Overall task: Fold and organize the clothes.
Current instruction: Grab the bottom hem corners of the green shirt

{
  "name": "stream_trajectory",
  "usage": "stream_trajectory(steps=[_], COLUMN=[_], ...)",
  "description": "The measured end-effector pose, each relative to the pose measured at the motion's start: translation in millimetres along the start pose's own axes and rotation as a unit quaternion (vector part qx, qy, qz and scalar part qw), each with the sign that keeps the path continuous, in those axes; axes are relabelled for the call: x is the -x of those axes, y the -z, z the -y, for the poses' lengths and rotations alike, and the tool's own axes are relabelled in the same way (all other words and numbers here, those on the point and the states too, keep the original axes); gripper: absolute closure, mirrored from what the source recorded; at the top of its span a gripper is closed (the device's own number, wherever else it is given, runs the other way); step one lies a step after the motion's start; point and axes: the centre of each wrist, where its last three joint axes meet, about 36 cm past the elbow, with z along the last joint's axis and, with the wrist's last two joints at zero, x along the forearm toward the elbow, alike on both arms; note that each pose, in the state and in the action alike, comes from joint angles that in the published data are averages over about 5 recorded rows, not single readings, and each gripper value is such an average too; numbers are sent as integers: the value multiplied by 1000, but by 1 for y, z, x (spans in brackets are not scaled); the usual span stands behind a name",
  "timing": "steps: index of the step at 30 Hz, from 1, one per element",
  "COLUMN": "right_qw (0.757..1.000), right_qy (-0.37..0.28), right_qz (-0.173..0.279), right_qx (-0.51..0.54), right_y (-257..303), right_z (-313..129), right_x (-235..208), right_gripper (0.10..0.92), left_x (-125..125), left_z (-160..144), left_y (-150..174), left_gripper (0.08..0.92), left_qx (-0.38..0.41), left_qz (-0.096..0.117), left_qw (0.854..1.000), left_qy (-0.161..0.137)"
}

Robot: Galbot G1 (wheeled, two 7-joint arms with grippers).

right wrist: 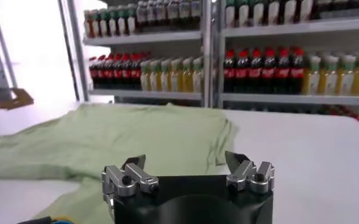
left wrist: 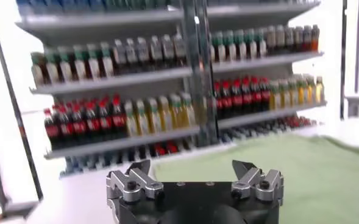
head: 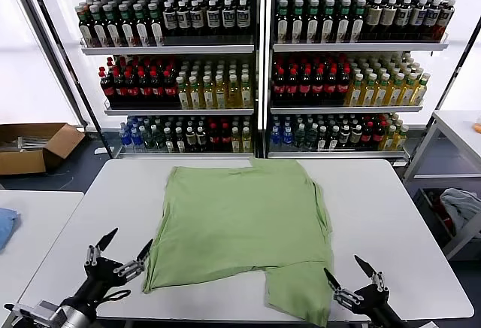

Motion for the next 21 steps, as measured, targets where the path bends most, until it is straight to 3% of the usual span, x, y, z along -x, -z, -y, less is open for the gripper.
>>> stream_trajectory(steps=[2, 12, 18, 21], right_qw=[1000, 998, 997, 997], right_qy=[2, 19, 20, 20], right_qz=[-7, -52, -71, -74], right_qx=[0, 0, 1, 2], right_y=[-1, -6, -12, -13], right_z=[-1, -16, -23, -26], right_x=[-1, -4, -4, -5], right_gripper=[200, 200, 208, 264], left_x=[1, 9, 13, 16], left_z=[2, 9, 14, 17], left_y=[-1, -14, -22, -27], left_gripper=[177, 177, 177, 177], left_qx=[-2, -26, -42, -49], left_qz=[-11, -108, -143, -156], left_qw=[1000, 994, 989, 986], left_qy=[-2, 5, 10, 9])
